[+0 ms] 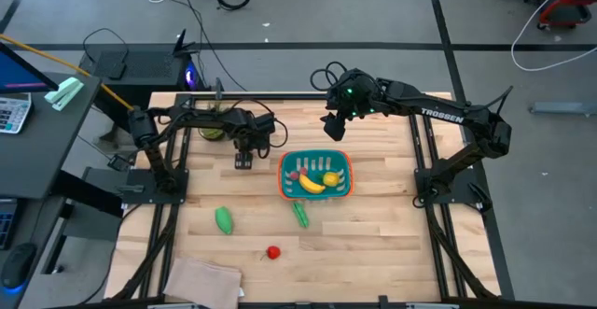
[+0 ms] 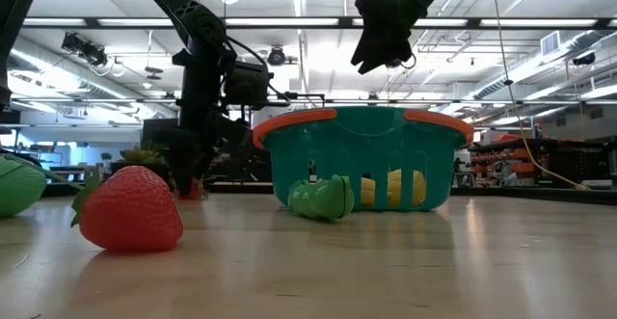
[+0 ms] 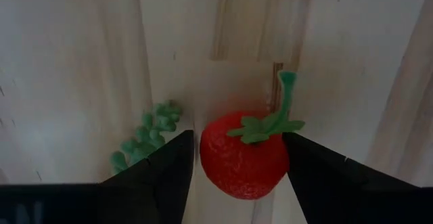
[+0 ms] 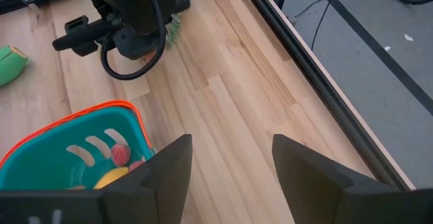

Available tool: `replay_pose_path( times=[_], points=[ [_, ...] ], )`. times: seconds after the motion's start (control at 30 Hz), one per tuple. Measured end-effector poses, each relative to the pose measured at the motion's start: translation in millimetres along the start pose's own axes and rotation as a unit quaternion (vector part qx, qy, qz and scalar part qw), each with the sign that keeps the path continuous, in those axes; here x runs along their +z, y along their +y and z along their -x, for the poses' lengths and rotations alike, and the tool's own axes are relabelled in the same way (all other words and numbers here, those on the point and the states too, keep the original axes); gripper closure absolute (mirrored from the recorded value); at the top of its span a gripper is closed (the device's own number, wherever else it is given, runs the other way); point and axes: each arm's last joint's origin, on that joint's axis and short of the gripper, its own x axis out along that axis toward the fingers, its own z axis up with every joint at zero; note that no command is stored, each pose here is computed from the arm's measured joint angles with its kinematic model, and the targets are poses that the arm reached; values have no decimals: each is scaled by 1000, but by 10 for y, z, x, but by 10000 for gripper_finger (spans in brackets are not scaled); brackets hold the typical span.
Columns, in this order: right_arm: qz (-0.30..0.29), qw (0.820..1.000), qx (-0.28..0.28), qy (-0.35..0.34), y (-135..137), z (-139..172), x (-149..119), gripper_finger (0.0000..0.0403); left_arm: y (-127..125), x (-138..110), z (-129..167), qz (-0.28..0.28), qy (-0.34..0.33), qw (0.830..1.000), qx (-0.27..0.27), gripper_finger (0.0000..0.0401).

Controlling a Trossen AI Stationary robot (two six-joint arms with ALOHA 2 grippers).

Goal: Pick and placing Produce into tupperware
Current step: Put the top red strawberry into the blue bin

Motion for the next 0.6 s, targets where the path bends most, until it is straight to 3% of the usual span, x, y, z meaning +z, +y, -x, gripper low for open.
replay_pose_path(
  times=[0.33, 0.6],
  points=[
    [0, 1000, 0, -2, 0, 0, 4, 189, -14, 4, 35, 39, 10, 999, -4, 212],
    [-1, 1000, 0, -2, 0, 0, 4, 189, 26, 218, 464, 25, -5, 1000, 1, 201]
  ],
)
